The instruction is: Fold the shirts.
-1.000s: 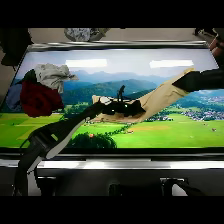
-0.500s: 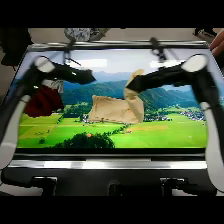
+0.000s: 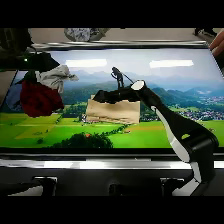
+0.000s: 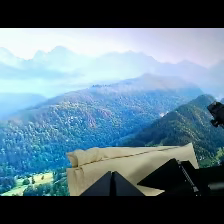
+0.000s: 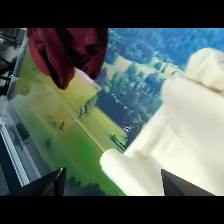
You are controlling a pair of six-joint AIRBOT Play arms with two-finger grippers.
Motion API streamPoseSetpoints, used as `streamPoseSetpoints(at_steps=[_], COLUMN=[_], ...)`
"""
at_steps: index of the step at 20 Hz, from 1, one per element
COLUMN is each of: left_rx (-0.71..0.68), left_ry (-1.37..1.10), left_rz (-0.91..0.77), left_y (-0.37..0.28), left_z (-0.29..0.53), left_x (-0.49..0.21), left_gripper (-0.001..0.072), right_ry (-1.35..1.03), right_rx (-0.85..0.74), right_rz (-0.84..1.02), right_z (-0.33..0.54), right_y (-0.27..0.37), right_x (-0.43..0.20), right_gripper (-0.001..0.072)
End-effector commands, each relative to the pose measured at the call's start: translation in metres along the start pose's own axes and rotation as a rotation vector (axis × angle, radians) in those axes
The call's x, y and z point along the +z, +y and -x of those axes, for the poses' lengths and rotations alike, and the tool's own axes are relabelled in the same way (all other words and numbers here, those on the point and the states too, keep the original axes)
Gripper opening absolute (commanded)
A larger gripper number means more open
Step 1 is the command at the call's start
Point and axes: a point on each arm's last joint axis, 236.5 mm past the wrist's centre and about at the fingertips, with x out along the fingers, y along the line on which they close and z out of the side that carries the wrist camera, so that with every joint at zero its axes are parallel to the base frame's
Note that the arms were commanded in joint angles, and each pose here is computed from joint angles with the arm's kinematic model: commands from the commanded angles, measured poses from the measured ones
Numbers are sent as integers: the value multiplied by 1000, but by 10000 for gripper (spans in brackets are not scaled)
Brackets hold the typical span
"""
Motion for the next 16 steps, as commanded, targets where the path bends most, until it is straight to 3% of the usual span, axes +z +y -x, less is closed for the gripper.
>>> streamPoseSetpoints(at_steps=[1,4,6,9,13,16], left_rx=[14,25,24,18,4,-7], left_ry=[15,15,16,19,25,33], left_rz=[-53,-59,-58,-64,-75,-84], left_y=[2,5,5,1,-8,-14], left_z=[8,8,8,6,4,0], left_x=[-4,-4,-4,-5,-7,-9], left_gripper=[33,33,34,33,34,34], right_ry=[130,364,453,383,189,108], right_rx=[-75,-403,-633,-515,-293,-273], right_rz=[70,87,-47,-255,-359,-380], right_z=[48,164,235,213,134,110], right_y=[-31,-107,-166,-189,-191,-197], right_x=[-18,-56,-82,-111,-94,-79], right_gripper=[683,684,683,679,658,449])
